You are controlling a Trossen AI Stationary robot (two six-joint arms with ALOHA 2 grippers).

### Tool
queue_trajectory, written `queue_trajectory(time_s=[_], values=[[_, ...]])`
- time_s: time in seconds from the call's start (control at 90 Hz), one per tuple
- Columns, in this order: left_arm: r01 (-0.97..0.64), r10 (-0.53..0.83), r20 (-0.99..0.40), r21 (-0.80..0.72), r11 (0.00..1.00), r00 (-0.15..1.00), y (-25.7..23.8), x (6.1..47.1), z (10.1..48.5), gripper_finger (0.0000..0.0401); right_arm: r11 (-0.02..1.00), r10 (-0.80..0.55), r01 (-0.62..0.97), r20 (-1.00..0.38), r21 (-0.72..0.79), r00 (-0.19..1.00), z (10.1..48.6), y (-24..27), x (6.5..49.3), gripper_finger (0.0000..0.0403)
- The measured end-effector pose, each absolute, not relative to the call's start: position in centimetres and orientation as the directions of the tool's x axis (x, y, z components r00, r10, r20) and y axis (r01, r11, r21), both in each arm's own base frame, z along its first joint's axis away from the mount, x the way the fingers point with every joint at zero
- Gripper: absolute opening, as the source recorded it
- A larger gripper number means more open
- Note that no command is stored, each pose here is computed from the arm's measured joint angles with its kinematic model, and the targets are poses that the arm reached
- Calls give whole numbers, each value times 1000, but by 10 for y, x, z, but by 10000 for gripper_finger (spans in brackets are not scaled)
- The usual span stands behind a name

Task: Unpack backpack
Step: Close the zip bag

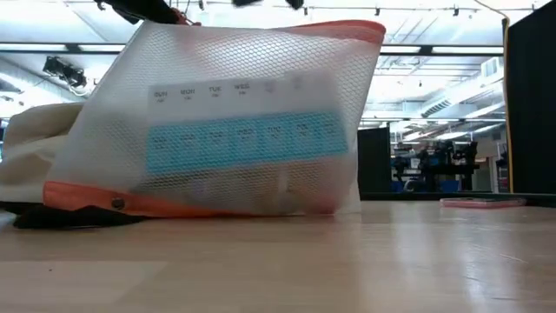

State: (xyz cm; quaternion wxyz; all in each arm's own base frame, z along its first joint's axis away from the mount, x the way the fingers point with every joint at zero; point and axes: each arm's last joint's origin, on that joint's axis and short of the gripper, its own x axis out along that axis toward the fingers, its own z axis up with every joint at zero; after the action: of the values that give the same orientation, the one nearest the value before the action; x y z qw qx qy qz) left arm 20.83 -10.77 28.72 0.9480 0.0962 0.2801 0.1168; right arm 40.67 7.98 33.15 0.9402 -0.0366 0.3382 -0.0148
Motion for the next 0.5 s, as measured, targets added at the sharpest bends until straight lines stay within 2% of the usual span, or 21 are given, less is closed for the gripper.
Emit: queue_trajectory(time_s=[0.278, 0.5], values=[[-155, 272, -502, 262, 952, 821, -108, 209, 288, 0, 1000, -30, 22, -529, -22, 848, 299, 82, 417, 171], [-148, 264, -482, 265, 953, 835, -110, 213, 289, 0, 999, -27, 34, -451, 7, 892, 285, 81, 420, 199]])
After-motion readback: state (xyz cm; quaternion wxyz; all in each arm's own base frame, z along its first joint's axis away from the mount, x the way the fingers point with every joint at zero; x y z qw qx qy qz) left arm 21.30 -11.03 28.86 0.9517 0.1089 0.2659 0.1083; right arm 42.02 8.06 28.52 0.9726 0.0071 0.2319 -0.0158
